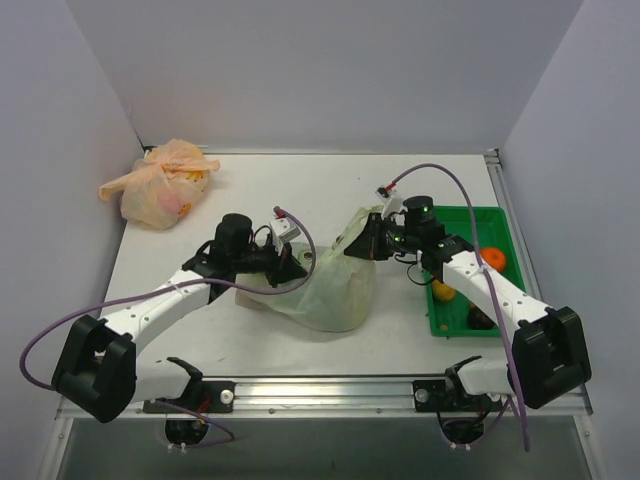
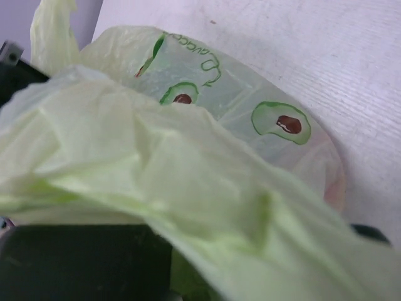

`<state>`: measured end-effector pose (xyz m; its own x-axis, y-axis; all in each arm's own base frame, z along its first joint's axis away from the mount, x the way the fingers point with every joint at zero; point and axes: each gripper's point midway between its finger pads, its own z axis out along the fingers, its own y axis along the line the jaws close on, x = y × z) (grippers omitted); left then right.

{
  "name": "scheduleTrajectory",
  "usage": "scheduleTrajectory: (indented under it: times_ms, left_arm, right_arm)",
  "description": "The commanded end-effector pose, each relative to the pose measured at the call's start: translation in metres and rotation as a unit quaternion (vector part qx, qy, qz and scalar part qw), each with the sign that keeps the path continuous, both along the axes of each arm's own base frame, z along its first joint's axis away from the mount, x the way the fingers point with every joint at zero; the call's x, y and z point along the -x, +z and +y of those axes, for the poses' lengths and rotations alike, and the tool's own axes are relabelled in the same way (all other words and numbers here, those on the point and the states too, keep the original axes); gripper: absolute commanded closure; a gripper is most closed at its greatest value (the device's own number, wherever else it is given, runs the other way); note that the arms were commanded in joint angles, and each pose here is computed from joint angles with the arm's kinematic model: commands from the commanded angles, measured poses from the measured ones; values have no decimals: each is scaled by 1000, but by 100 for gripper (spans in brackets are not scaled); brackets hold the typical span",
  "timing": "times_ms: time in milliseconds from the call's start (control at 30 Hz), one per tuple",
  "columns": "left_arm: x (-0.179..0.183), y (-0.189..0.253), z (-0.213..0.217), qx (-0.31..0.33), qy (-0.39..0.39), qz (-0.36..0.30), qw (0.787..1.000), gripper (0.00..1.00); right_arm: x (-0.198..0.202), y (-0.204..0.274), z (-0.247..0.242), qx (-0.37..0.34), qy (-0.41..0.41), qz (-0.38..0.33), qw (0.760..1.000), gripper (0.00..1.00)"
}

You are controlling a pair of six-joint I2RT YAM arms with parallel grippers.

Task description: Place the fake fruits into the plastic bag and tie a complex knot

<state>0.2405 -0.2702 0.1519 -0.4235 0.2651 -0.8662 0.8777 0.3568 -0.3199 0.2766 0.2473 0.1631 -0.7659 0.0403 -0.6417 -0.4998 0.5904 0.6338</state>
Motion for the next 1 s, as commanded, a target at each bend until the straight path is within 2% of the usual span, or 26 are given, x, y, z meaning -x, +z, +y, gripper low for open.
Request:
scheduleTrajectory:
  times_ms: [0, 100, 167, 233, 300, 333, 433, 600, 867, 933, 967]
  left_arm:
    - [-14, 18, 2, 2, 35, -68, 997, 100]
    - [-9, 10, 2, -24, 26, -83, 996, 100]
    - [-7, 14, 2, -21, 18, -86, 996, 96]
    - [-6, 27, 1, -6, 11, -94, 995, 70]
    - [-1, 45, 1, 18, 6, -97, 995, 54]
    - [0, 58, -1, 30, 3, -103, 994, 40]
    - [4, 81, -6, 56, -6, -105, 993, 25]
    - [1, 96, -21, 70, -32, -100, 992, 20]
    - [-13, 68, -43, 57, -41, -75, 995, 17]
    - [-8, 56, -47, 52, -50, -67, 995, 24]
    - [-8, 54, -49, 53, -50, -62, 995, 32]
  right_arm:
    - [-13, 8, -13, 10, -117, 107, 987, 100]
    - [-11, 9, -10, -5, -142, 161, 977, 100]
    - [-11, 14, -5, -13, -138, 162, 977, 100]
    - [-9, 17, -2, -8, -118, 139, 983, 100]
    - [-5, 18, 1, -3, -102, 126, 987, 100]
    - [-3, 18, 0, 5, -89, 108, 990, 100]
    - [3, 20, 4, 11, -67, 83, 994, 100]
    - [7, 27, 8, 18, -41, 42, 998, 100]
    - [5, 29, 6, 22, -42, 30, 998, 100]
    - [3, 31, 7, 20, -44, 32, 998, 100]
    - [2, 32, 7, 18, -45, 33, 998, 100]
